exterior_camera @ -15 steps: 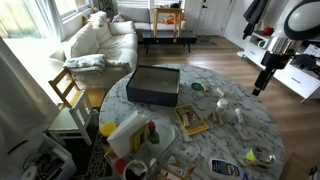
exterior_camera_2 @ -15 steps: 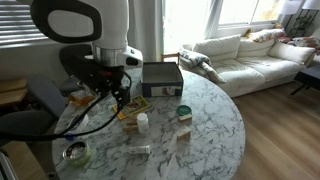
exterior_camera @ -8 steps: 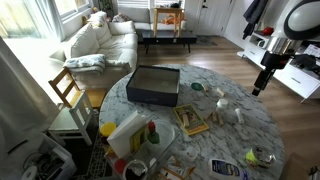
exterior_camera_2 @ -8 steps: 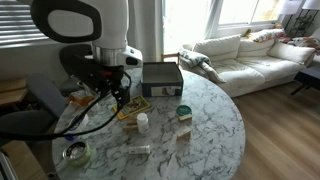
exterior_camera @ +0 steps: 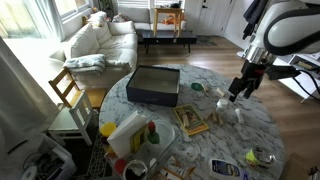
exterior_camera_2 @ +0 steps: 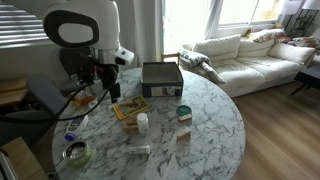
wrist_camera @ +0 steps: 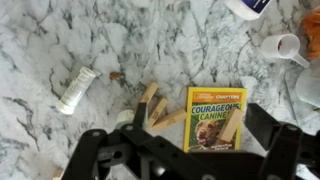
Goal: Slide the bottle with a blue lid to the right, pick up the bottle with a blue lid and place it the right way up on the table, pick up the bottle with a blue lid and put it in the clear storage container
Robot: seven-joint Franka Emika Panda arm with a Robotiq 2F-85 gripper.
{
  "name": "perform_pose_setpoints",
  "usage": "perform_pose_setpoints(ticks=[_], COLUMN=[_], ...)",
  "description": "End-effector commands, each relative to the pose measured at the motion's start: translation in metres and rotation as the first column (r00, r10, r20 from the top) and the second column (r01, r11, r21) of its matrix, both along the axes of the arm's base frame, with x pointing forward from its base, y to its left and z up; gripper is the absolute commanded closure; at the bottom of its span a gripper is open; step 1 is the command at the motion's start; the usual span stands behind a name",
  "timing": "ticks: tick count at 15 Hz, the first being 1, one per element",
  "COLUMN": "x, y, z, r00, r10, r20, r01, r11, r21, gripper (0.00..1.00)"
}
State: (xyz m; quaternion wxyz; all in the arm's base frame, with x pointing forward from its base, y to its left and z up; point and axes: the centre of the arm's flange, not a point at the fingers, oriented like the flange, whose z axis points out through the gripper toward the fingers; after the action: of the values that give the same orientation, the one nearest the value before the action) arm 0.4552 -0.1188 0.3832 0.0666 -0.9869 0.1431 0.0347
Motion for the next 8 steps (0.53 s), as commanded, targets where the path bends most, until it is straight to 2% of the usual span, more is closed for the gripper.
perform_pose_setpoints(ticks=[1, 3, 4, 8], x=[-0.021, -0.030, -0.018, -0.025], y=[0.010, 0.012, 0.010, 0.010], z=[-0.036, -0.049, -0.039, -0.049], r00=[0.980, 0.958, 0.979, 0.966], r10=[-0.157, -0.223, -0.162, -0.203], r20=[-0.121, -0.178, -0.125, -0.160], r01=[0.155, 0.222, 0.161, 0.201], r11=[0.988, 0.975, 0.987, 0.979], r21=[-0.027, -0.024, -0.023, -0.029], gripper=[0.00, 0.00, 0.00, 0.00])
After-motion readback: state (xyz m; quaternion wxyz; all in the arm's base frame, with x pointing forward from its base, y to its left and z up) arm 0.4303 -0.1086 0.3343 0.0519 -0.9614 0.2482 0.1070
